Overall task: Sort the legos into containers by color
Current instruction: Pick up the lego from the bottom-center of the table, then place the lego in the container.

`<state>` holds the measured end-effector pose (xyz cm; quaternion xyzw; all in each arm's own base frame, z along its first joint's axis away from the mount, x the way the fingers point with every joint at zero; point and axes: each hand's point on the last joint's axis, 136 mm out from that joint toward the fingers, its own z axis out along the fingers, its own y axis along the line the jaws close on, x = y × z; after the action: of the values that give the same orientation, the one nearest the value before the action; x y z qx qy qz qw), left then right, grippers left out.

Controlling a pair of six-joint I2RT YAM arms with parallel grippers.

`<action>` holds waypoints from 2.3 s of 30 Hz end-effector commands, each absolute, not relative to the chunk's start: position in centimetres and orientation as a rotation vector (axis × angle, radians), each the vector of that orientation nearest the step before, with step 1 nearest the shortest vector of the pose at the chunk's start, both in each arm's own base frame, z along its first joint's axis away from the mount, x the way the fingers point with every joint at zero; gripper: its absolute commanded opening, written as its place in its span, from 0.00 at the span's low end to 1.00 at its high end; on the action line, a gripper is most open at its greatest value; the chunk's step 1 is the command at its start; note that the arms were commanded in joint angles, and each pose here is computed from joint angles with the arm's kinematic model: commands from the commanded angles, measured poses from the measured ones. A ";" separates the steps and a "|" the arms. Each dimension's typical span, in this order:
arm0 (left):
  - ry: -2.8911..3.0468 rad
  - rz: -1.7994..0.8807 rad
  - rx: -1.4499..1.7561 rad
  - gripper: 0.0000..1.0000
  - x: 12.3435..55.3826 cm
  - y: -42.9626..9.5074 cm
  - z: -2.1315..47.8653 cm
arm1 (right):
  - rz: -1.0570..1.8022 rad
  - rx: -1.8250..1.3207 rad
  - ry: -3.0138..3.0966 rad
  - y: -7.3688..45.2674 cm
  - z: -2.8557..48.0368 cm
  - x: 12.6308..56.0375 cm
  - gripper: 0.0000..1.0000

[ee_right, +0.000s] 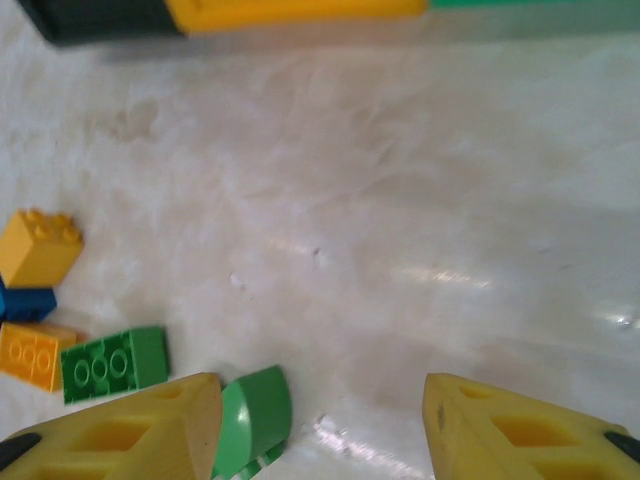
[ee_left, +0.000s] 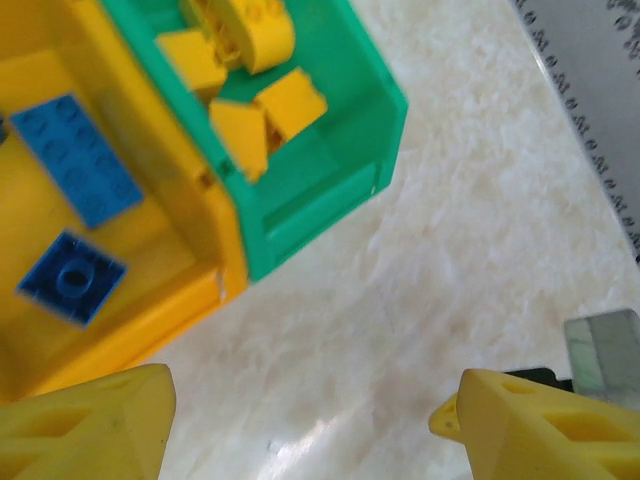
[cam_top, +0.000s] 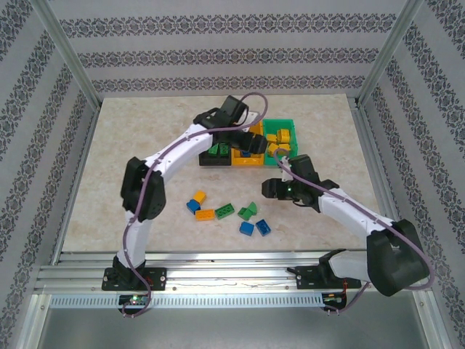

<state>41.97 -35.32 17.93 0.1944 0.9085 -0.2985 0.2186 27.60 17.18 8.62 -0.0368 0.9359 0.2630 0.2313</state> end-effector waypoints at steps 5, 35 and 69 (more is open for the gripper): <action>2.463 -0.821 0.352 0.74 41.9 -29.6 17.6 | 0.818 -0.295 2.657 21.1 8.1 25.2 0.56; 2.540 -0.806 0.168 0.74 39.0 -23.1 13.6 | 0.623 -0.327 2.811 22.8 3.4 25.7 0.43; 2.539 -0.738 -0.047 0.74 33.8 -14.8 13.4 | 0.796 -0.287 2.418 33.8 14.7 46.4 0.22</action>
<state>34.12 -15.64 12.79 -0.0067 0.9315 -0.2765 0.2363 44.21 34.27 14.10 -0.1244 0.9044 0.2972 0.2799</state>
